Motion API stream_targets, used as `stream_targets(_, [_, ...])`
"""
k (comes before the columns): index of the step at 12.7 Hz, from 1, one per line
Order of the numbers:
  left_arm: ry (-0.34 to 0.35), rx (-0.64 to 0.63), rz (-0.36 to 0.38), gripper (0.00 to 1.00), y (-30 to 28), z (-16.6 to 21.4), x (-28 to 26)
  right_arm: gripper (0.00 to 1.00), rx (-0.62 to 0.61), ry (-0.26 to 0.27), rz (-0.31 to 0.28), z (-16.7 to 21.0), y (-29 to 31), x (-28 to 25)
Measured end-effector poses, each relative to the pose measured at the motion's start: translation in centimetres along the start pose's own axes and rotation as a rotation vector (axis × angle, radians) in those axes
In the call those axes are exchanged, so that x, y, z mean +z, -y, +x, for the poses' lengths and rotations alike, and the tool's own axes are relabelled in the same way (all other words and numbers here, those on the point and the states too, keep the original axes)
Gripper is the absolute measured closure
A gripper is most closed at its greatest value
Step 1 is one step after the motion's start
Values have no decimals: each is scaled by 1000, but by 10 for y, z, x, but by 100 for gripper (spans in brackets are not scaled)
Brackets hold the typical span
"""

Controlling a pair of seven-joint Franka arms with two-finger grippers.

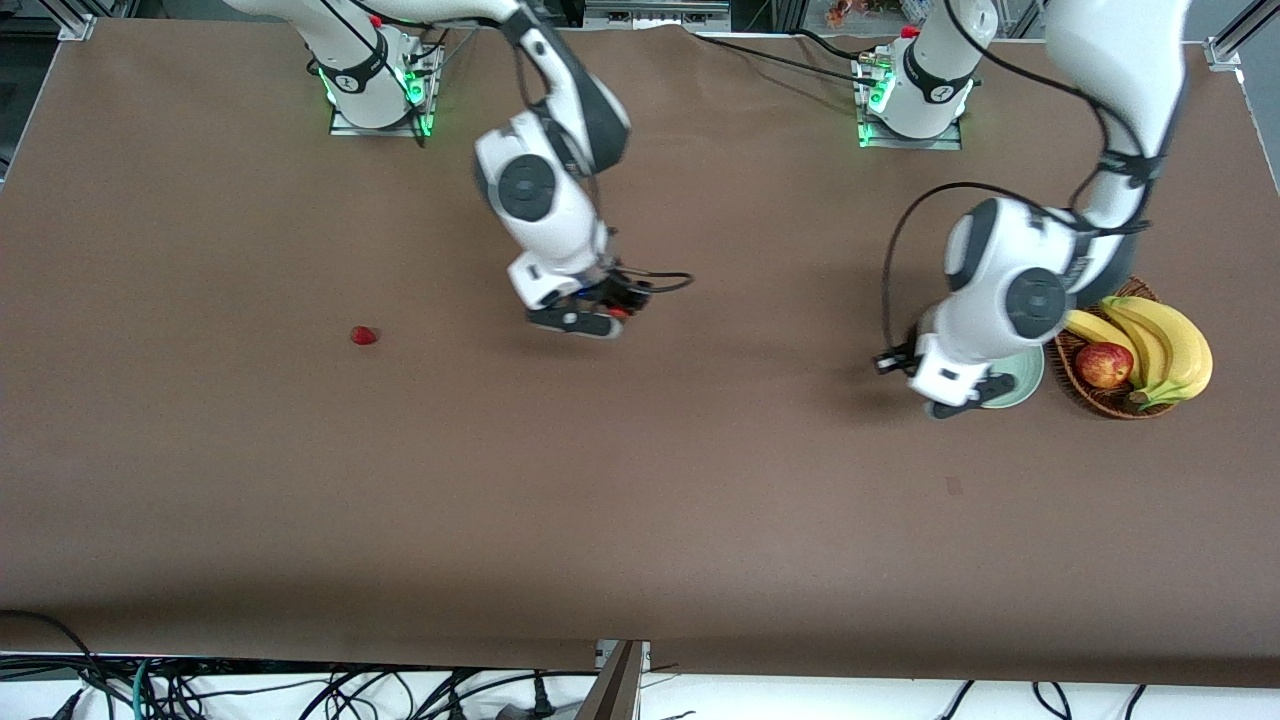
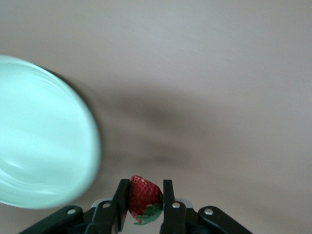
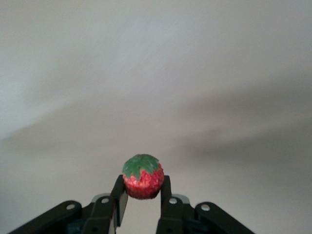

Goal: Collect all strawberries into plate
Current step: 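Release the strawberry onto the plate while the right gripper sets another midtable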

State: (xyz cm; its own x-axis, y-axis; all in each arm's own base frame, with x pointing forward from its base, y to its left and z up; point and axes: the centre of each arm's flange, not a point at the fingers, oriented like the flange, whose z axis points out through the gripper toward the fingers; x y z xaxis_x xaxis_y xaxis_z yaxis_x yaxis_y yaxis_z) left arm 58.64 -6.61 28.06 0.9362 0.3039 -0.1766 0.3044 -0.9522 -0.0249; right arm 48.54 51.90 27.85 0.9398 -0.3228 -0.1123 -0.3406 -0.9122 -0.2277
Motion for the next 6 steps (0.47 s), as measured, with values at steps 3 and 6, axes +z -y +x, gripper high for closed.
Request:
stream_targets(3, [22, 142, 26, 68, 95, 21, 7, 69, 114, -65, 103, -42, 51, 80])
stream_targets(6, [-10, 252, 22, 68, 155, 20, 38, 65, 184, -111, 185, -72, 57, 132])
